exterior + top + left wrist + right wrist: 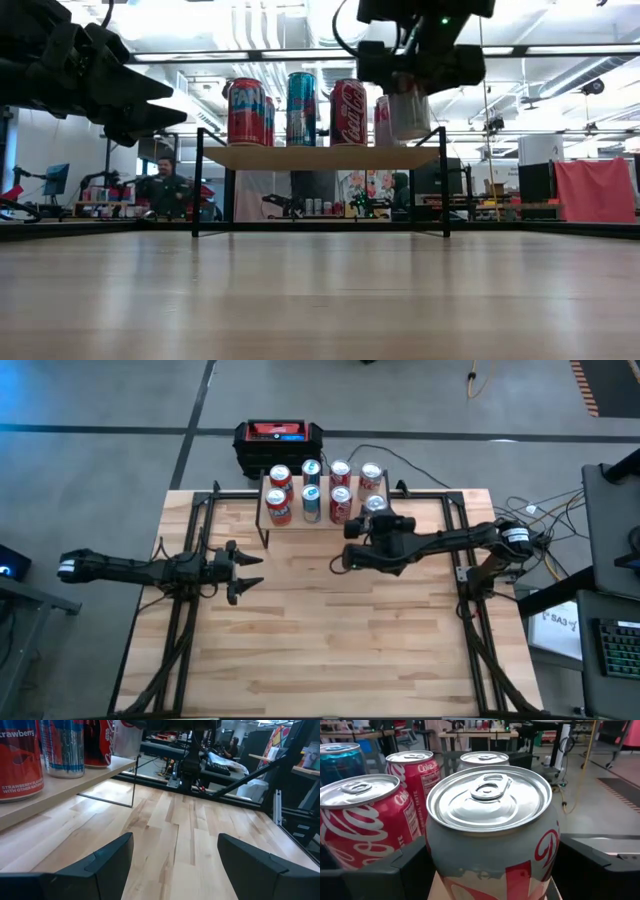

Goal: Place canned beverage on shelf
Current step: Put the red and silver soda can on the shelf aligned with the other red and silver soda can

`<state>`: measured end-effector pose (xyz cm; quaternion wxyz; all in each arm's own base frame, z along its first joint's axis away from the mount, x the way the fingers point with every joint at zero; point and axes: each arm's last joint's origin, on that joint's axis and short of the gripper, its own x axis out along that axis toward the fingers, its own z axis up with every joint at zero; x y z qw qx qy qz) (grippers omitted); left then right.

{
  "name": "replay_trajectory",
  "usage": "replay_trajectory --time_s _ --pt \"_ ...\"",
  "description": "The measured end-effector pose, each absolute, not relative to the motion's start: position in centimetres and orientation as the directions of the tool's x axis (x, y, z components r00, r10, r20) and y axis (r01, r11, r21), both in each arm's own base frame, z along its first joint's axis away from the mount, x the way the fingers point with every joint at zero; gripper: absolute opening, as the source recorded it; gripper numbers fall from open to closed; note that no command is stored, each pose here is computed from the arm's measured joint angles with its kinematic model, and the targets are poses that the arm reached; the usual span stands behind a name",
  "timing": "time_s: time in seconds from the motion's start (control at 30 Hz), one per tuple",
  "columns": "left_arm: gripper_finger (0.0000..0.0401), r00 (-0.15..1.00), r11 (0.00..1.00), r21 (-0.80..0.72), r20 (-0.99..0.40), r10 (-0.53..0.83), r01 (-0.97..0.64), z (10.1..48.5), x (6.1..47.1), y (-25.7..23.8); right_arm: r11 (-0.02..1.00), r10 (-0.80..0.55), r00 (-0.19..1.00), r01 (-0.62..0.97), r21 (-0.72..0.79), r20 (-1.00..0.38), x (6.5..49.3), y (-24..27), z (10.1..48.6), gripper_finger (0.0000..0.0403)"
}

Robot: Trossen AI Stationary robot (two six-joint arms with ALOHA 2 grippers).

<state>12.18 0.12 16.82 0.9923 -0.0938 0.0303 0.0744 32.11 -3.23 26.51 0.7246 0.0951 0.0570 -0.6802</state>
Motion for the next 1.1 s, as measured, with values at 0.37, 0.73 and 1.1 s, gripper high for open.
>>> replay_trajectory --time_s 0.37,0.73,1.1 --pt "0.0275 0.987 0.971 -0.182 -0.074 0.143 -0.154 16.8 12.2 0.1 0.053 -0.964 0.076 0.994 0.094 -0.253 32.7 -4.5 26.7 0.0308" --pt "0.0275 0.987 0.971 -0.182 -0.074 0.142 -0.153 16.8 12.2 0.1 0.043 -0.962 0.073 0.992 0.117 -0.262 32.9 -5.1 26.7 0.0308" --pt "0.0275 0.987 0.971 -0.182 -0.074 0.142 -0.154 16.8 12.2 0.1 0.035 -0.952 0.075 0.99 0.14 -0.295 32.9 -5.9 26.4 0.0309"
